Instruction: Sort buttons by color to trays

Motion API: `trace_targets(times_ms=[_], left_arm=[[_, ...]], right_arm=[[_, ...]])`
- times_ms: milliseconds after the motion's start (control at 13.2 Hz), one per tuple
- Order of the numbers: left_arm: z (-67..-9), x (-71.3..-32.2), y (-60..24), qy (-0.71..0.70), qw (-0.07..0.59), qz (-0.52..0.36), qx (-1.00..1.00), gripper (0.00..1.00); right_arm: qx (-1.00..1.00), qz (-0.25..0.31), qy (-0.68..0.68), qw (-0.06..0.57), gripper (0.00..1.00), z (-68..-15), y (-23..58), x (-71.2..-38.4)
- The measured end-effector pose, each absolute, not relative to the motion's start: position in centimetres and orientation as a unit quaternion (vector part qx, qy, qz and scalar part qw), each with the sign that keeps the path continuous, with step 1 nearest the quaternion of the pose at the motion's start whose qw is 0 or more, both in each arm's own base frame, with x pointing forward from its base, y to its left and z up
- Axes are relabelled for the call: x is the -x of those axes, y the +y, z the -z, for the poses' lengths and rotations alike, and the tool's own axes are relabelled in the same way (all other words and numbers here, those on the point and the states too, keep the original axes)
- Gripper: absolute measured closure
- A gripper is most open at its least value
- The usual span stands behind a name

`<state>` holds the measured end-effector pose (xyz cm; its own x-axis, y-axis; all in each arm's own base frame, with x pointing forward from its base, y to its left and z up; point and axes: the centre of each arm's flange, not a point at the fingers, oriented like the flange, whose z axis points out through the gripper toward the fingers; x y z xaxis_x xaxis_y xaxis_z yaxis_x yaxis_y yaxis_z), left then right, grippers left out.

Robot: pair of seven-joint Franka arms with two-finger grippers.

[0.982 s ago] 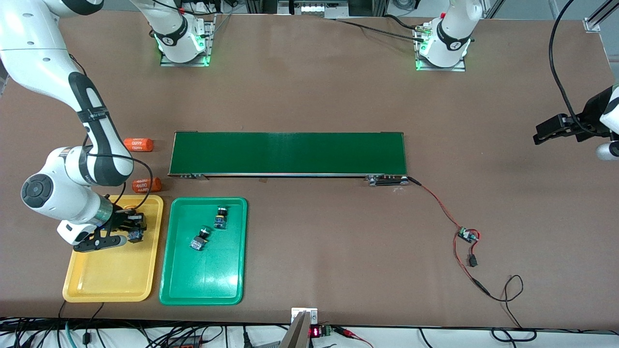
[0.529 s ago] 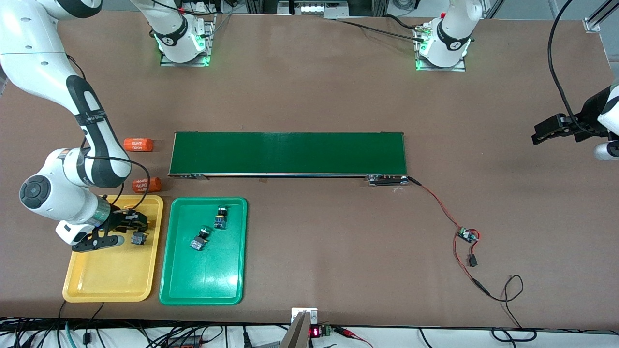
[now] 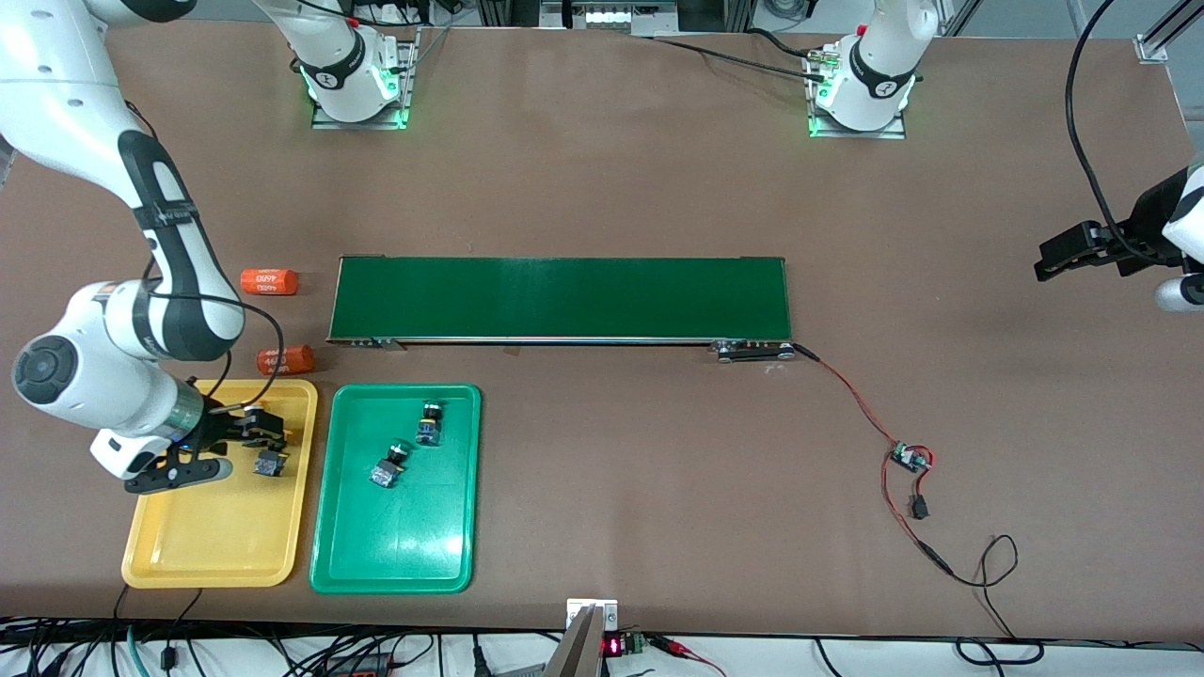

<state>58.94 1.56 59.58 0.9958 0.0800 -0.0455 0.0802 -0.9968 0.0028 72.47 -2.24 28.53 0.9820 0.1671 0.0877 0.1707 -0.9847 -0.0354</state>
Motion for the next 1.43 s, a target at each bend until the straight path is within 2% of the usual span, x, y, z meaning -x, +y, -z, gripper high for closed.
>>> trace_targets(times_ms=[227,529,680,982,1435], left_arm=[[-59.6,-58.9,1.6,0.04,0.002,0.023,-0.999,0.0],[-59.6,-58.9,1.6,0.04,0.002,0.023,-0.999,0.0],[-59.6,-58.9,1.6,0.04,0.002,0.023,-0.999,0.0],[-59.6,-58.9,1.6,0.04,0.002,0.022,-0.999,0.0],[-59.6,-58.9,1.6,0.04,0.002,0.022,-0.999,0.0]], right_arm=[[0.998,0.0,-0.063,0.013,0.0,-35.6,1.0,-70.5],[0.997,-0.048,-0.052,-0.014,0.0,-46.4,3.5,-65.6],[0.997,-0.068,-0.032,-0.021,0.0,-49.9,3.8,-63.1],[0.993,-0.114,-0.001,-0.032,0.0,-52.4,5.6,-59.5],[0.995,-0.095,0.002,0.003,0.0,-53.0,6.8,-59.7]])
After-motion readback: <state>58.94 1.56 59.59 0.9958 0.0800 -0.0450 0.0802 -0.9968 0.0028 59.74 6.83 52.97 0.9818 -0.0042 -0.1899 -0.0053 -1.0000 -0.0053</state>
